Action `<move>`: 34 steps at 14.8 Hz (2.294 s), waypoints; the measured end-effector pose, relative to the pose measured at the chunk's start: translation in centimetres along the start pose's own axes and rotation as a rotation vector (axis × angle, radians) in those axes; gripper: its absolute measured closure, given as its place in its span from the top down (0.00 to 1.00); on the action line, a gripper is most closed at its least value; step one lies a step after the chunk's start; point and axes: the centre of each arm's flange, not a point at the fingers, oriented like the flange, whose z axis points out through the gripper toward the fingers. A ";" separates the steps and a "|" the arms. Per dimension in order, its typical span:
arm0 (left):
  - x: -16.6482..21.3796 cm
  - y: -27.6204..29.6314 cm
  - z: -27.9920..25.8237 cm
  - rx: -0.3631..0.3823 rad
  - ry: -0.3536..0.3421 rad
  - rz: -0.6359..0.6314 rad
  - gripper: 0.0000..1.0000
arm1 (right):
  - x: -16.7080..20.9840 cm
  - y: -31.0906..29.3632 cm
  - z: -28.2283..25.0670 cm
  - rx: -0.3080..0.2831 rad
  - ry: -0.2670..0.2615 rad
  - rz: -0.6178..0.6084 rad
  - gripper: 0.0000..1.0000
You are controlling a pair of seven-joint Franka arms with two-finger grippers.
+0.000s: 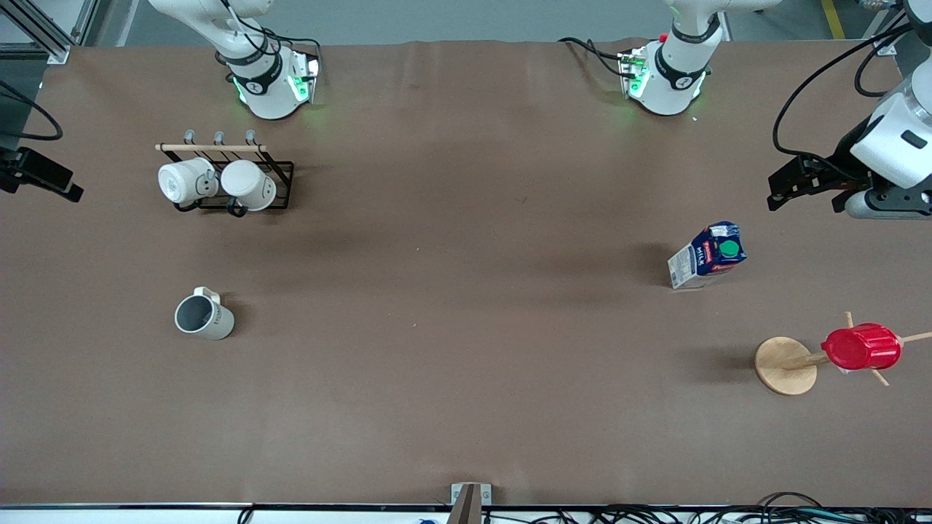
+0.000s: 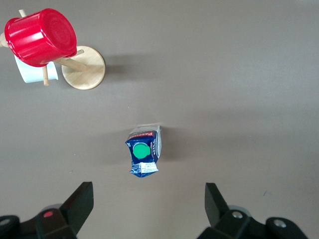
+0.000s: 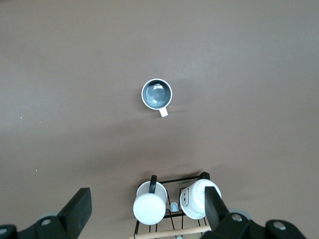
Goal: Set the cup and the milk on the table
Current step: 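Reach the right gripper to the white mug while the left gripper reaches the milk, then grasp the white mug with the right gripper while the left gripper grasps the milk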
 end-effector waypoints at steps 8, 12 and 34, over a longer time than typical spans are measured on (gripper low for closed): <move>0.0 -0.1 0.1 0.000 -0.002 -0.002 0.99 | 0.0 0.0 0.0 0.000 0.000 0.000 1.00; 0.1 -0.1 0.4 0.000 -0.008 -0.003 1.00 | 0.0 0.0 0.0 0.000 0.000 0.000 1.00; -1.7 -5.4 19.3 0.004 -0.062 -0.056 0.98 | 7.7 -0.1 36.6 -0.059 0.043 -0.310 1.00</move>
